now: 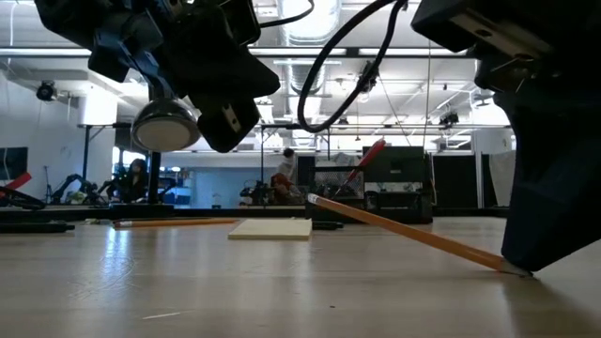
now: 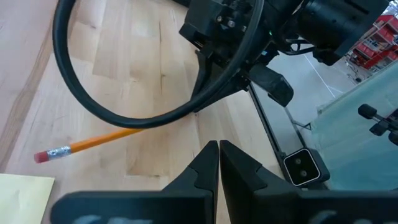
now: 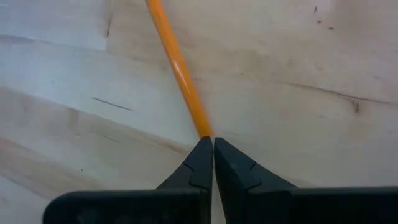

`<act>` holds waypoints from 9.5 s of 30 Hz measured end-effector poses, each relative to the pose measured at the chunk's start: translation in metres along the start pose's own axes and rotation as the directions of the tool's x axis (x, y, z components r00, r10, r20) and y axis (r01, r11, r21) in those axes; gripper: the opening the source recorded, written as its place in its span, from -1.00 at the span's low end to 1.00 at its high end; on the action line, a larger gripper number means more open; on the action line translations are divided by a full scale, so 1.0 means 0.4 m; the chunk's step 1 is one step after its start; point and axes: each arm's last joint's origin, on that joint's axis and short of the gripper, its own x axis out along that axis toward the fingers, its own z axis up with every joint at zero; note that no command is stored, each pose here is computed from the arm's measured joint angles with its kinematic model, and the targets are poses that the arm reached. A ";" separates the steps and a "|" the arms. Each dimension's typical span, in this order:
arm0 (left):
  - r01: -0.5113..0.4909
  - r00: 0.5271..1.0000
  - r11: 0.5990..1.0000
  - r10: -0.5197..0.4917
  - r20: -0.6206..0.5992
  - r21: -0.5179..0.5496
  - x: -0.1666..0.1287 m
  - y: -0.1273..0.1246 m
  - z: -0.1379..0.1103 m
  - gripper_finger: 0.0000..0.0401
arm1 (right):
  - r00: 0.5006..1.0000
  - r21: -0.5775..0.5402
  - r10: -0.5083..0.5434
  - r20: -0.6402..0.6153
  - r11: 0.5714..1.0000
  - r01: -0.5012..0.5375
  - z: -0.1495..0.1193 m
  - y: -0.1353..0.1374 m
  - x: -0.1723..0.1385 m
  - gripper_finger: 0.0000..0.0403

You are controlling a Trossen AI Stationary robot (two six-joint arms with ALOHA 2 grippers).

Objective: Pick and place office supplies into organizer
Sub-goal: Put the bottom pencil into the desk organizer

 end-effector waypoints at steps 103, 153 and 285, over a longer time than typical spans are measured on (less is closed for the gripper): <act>-0.061 0.956 0.853 0.199 -0.215 0.519 0.083 0.174 0.026 -0.24 | 0.972 -0.033 -0.232 0.036 0.972 0.233 0.003 0.029 -0.146 -0.96; -0.072 0.989 0.995 0.079 -0.125 0.063 0.114 0.094 0.074 -0.24 | 0.900 0.136 -0.435 0.036 0.894 0.427 0.302 -0.252 -0.060 -0.96; -0.534 0.714 0.721 0.664 -0.222 0.441 0.274 0.103 0.085 -1.00 | 0.885 -0.408 -0.357 0.298 0.791 0.456 0.440 -0.376 -0.116 -0.96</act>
